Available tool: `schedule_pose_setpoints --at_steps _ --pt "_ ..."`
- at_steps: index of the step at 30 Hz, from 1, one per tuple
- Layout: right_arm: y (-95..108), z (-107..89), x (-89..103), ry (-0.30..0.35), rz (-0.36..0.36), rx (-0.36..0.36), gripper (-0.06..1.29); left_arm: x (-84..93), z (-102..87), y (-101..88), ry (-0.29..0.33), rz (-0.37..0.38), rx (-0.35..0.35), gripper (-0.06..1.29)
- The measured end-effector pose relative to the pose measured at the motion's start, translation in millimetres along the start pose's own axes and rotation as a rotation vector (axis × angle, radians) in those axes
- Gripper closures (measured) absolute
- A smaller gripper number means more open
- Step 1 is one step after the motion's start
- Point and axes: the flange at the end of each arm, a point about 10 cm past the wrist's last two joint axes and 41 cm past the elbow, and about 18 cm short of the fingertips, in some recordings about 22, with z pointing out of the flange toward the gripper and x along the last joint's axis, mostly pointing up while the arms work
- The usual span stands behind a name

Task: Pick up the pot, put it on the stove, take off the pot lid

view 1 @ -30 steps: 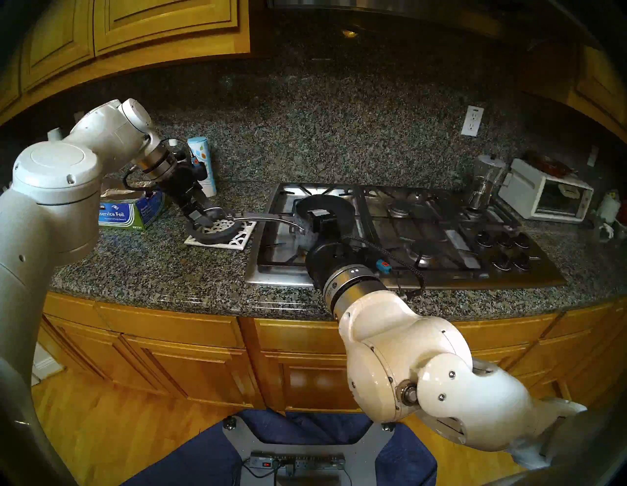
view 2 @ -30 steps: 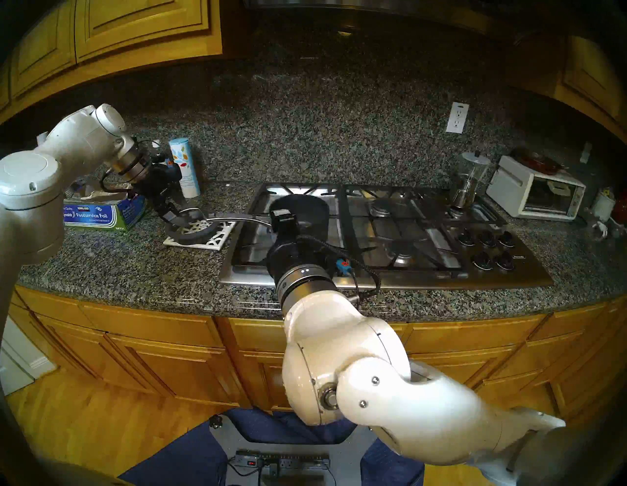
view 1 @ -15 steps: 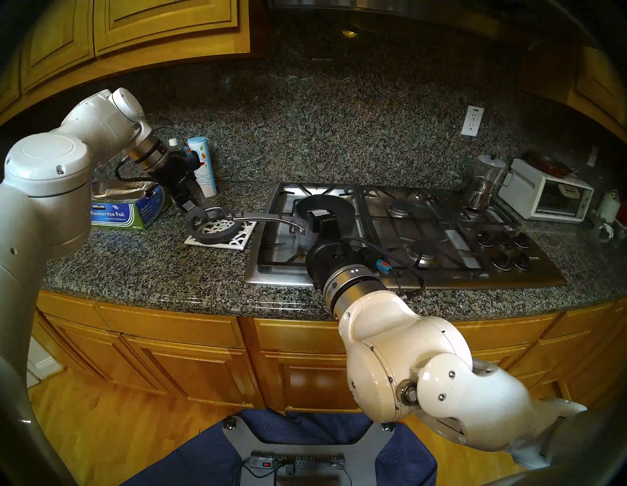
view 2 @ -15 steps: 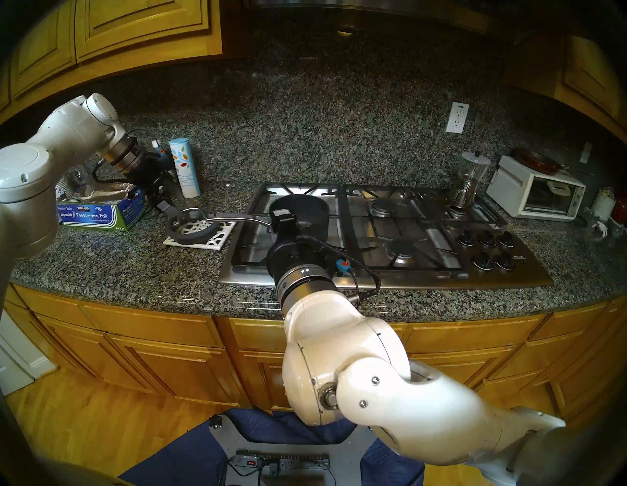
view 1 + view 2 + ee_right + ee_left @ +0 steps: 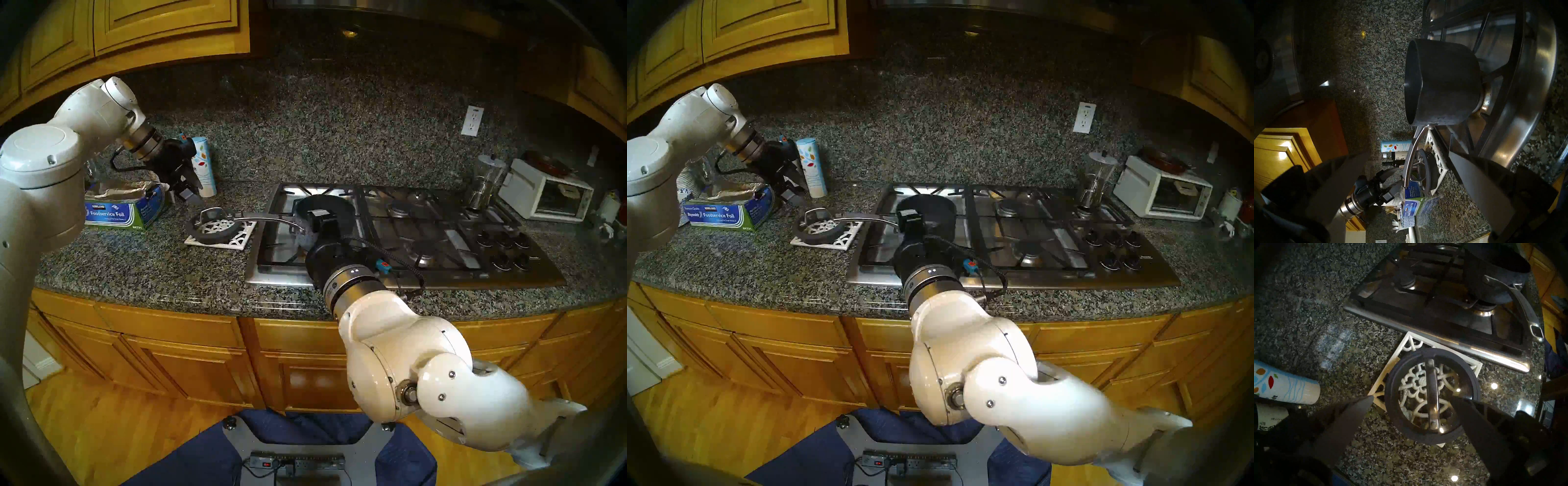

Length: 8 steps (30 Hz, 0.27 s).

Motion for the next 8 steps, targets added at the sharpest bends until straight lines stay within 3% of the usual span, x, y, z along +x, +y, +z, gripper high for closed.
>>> schedule_pose_setpoints --at_steps 8 --pt "0.0 0.0 0.0 0.000 0.000 0.000 0.01 0.7 -2.8 -0.5 0.007 -0.011 0.004 0.05"
